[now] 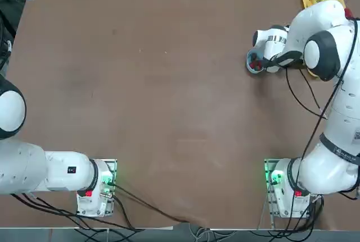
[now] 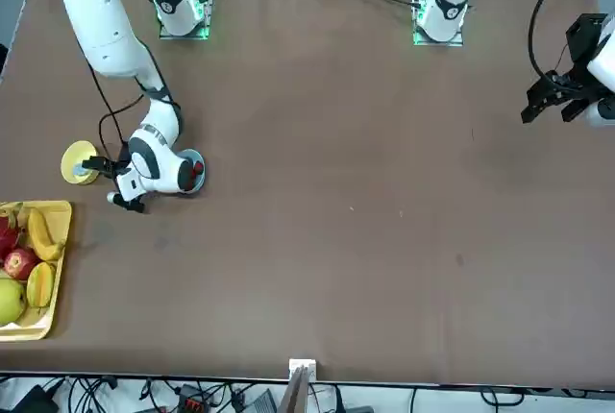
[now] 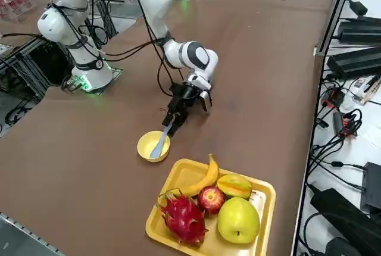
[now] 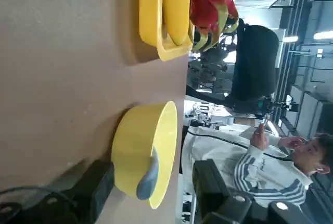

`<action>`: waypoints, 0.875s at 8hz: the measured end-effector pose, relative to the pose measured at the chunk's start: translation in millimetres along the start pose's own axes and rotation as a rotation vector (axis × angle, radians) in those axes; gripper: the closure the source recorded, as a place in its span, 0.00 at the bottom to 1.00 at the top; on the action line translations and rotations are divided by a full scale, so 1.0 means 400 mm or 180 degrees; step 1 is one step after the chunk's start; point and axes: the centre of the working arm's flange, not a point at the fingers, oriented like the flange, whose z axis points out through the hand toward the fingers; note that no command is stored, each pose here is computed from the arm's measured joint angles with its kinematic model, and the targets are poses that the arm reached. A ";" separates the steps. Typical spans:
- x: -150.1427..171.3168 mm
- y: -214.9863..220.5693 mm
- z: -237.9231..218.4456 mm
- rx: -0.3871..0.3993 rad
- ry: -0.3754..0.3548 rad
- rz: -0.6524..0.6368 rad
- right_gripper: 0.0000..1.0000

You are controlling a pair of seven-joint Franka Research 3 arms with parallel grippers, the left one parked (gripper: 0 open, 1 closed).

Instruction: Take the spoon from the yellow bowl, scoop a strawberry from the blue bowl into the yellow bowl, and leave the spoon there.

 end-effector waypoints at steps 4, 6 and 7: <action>0.014 0.000 0.000 -0.0096 -0.0036 0.0017 0.18; 0.018 -0.002 -0.002 -0.0110 -0.0035 0.0012 0.24; 0.019 0.000 -0.002 -0.0133 -0.0046 -0.0009 0.30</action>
